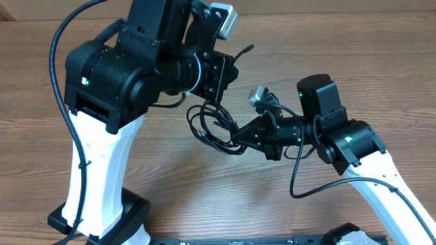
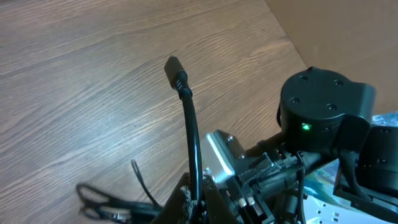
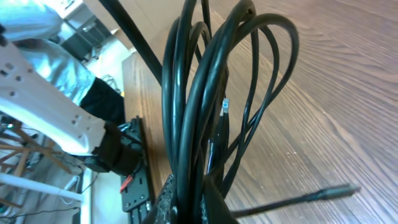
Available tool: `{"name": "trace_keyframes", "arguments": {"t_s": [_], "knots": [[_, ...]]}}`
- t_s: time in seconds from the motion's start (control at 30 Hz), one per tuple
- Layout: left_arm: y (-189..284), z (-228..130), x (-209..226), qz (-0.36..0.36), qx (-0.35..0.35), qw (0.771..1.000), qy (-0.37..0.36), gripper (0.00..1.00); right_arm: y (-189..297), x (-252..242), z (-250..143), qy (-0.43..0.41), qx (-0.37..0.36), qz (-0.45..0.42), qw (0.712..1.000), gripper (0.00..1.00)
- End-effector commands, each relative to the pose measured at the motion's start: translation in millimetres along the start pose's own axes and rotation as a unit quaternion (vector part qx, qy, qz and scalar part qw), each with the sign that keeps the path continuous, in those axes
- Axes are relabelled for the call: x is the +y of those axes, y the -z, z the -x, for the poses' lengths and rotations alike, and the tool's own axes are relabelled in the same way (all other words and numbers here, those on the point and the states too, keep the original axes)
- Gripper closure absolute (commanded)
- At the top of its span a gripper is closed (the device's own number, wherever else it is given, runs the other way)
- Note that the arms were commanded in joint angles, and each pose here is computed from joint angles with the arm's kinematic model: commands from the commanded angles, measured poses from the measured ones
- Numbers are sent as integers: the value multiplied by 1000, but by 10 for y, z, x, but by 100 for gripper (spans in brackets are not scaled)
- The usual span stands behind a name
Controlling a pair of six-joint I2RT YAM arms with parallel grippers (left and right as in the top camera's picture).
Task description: Untangle cables
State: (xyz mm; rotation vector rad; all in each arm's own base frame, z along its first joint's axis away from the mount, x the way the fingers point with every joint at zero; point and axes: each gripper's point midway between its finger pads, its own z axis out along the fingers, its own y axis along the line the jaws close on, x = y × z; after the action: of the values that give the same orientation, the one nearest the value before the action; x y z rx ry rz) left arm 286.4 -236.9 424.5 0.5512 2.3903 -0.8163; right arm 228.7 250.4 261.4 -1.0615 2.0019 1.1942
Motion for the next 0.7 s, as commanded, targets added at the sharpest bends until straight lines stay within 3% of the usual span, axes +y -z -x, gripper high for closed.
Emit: {"name": "trace_keyframes", "arguments": {"t_s": [0.0, 0.17, 0.2, 0.23, 0.27, 0.33, 0.4, 0.67], "knots": [[265, 14, -24, 15, -34, 999, -1, 96, 23, -114, 49, 10, 0, -40, 999, 96], [263, -25, 19, 27, -27, 999, -3, 91, 33, -198, 60, -8, -1, -64, 998, 96], [262, -26, 16, 26, -27, 999, -8, 81, 33, -198, 65, -10, -2, -64, 998, 96], [262, -26, 16, 26, -27, 999, -13, 64, 34, -199, 68, -10, -2, -65, 998, 96], [260, -26, 17, 27, -27, 999, -14, 39, 34, -203, 72, -9, -3, -66, 998, 96], [261, -24, 25, 29, -27, 999, -15, 16, 37, -221, 92, -5, -6, -71, 997, 96], [266, -11, 80, 45, -31, 998, -14, 12, 59, -208, 163, 3, -14, -72, 997, 96], [203, -24, 228, 79, -22, 996, -16, 13, 201, -71, 506, -2, -46, -72, 996, 96]]}}
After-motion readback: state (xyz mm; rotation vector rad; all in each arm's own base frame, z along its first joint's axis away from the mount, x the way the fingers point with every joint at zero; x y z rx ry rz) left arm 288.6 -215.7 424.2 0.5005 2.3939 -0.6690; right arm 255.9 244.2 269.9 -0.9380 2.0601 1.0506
